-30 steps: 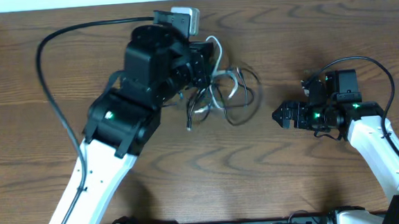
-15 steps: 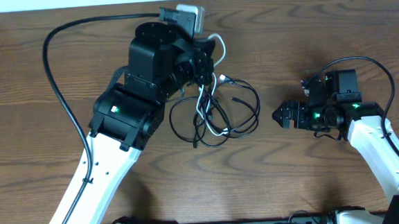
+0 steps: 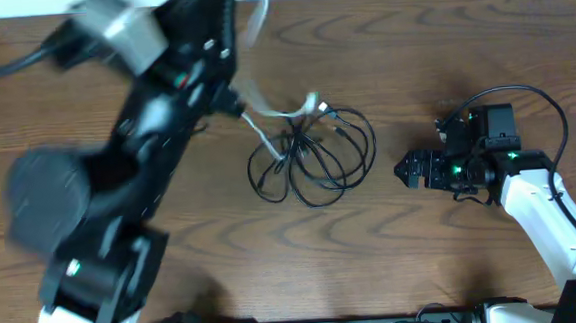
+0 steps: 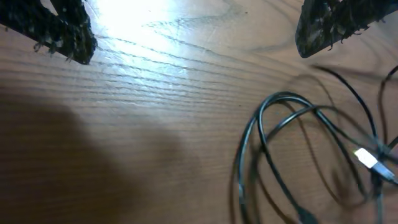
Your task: Untangle cables
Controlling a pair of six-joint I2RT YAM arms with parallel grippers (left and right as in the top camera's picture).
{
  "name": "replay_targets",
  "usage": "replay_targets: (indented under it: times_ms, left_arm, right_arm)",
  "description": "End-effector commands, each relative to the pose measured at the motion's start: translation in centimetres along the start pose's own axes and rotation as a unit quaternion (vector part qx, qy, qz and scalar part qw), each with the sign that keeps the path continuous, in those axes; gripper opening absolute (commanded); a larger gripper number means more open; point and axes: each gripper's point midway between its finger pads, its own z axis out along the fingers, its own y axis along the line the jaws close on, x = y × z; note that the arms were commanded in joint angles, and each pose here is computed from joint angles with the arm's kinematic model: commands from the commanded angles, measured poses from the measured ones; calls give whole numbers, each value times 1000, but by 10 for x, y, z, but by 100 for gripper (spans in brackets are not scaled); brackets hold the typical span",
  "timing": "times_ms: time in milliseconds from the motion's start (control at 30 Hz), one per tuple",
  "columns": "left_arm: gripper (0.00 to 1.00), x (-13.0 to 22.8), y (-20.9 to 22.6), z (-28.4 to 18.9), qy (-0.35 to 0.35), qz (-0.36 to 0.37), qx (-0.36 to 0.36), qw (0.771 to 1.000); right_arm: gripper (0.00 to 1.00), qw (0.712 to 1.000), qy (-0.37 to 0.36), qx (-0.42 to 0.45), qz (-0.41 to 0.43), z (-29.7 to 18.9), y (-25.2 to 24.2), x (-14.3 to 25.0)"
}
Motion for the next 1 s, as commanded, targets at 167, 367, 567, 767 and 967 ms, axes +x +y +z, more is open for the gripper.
replay_targets:
  times_ms: [167, 367, 567, 767, 967]
  left_arm:
    - [8, -59, -18, -34, -75, 44, 11, 996]
    - [8, -52, -16, -32, -62, 43, 8, 997]
    - [8, -38, -9, -26, -38, 60, -5, 997]
    - [8, -4, 78, -34, 12, 67, -238, 969]
    - [8, 43, 143, -34, 90, 117, -348, 926]
  right_arm:
    - [99, 1000, 5, 8, -9, 12, -8, 13]
    - [99, 1000, -3, 6, -13, 13, -8, 11]
    - [99, 1000, -4, 6, -13, 13, -8, 11]
    - [99, 1000, -3, 6, -13, 13, -8, 11]
    - [99, 1000, -3, 6, -12, 13, -9, 11]
